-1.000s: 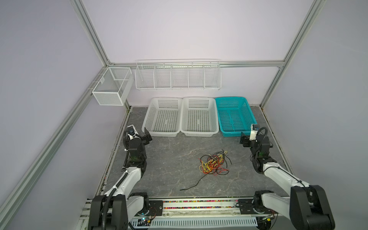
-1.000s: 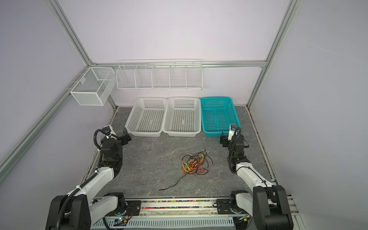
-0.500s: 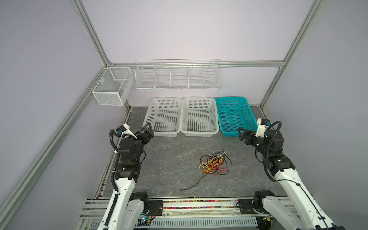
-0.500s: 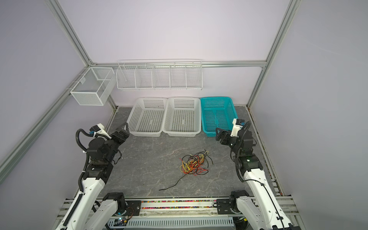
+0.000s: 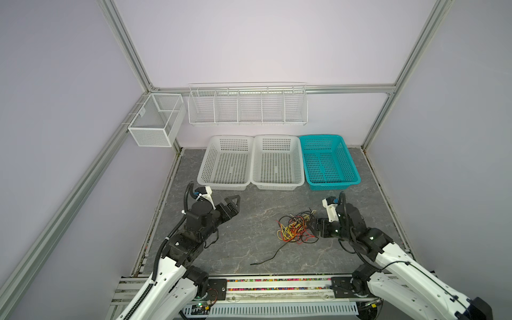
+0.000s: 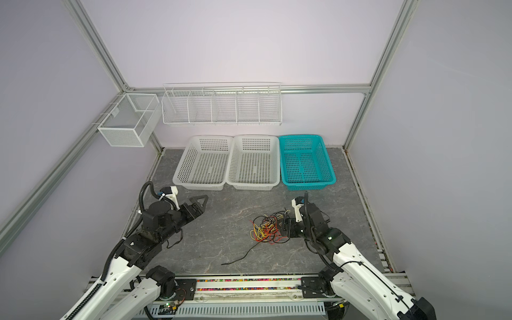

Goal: Untangle the cables
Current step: 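Move both grippers toward the tangled red, yellow and black wires, then grasp the wire bundle with the left gripper while the right gripper grasps it too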

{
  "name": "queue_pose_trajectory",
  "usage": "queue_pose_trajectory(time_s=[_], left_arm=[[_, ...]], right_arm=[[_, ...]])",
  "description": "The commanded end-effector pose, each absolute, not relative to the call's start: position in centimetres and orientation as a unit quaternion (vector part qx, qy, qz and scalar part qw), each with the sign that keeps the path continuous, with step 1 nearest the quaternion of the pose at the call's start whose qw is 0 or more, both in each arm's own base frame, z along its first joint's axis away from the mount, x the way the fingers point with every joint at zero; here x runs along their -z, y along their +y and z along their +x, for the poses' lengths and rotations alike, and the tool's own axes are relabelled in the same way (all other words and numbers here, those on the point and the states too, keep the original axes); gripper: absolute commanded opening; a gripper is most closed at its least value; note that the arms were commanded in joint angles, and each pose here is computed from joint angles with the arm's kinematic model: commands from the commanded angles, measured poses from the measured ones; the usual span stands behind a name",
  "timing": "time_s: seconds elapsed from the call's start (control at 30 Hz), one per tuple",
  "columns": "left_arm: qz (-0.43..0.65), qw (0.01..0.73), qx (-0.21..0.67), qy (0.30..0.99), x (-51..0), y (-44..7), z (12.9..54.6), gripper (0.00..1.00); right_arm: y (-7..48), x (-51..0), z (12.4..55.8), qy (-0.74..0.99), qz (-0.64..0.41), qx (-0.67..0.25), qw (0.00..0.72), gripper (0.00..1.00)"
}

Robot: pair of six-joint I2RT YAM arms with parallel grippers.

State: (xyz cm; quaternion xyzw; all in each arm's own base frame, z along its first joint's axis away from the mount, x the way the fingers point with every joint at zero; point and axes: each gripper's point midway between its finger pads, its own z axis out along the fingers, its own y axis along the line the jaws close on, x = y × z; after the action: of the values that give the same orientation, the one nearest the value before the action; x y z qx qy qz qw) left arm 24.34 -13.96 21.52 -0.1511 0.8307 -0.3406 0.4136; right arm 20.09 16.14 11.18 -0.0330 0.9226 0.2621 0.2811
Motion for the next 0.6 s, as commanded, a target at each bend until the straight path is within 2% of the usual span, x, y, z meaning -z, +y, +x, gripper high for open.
queue_pose_trajectory(time_s=[0.0, 0.43, 0.57], left_arm=[[-0.172, 0.375, 0.324, 0.851, -18.5, -14.3, 23.1, 0.99], [-0.137, 0.317, 0.354, 0.869, -15.0, -19.3, 20.8, 0.96], [-0.138, 0.297, 0.359, 0.874, -13.4, -20.2, 20.5, 0.96]], right_arm=[[16.3, -10.3, 20.6, 0.924, -0.017, -0.253, 0.287, 0.73], [19.3, -6.3, 22.9, 0.932, -0.016, -0.256, 0.257, 0.70], [21.0, -5.0, 22.9, 0.936, -0.033, -0.256, 0.239, 0.61]])
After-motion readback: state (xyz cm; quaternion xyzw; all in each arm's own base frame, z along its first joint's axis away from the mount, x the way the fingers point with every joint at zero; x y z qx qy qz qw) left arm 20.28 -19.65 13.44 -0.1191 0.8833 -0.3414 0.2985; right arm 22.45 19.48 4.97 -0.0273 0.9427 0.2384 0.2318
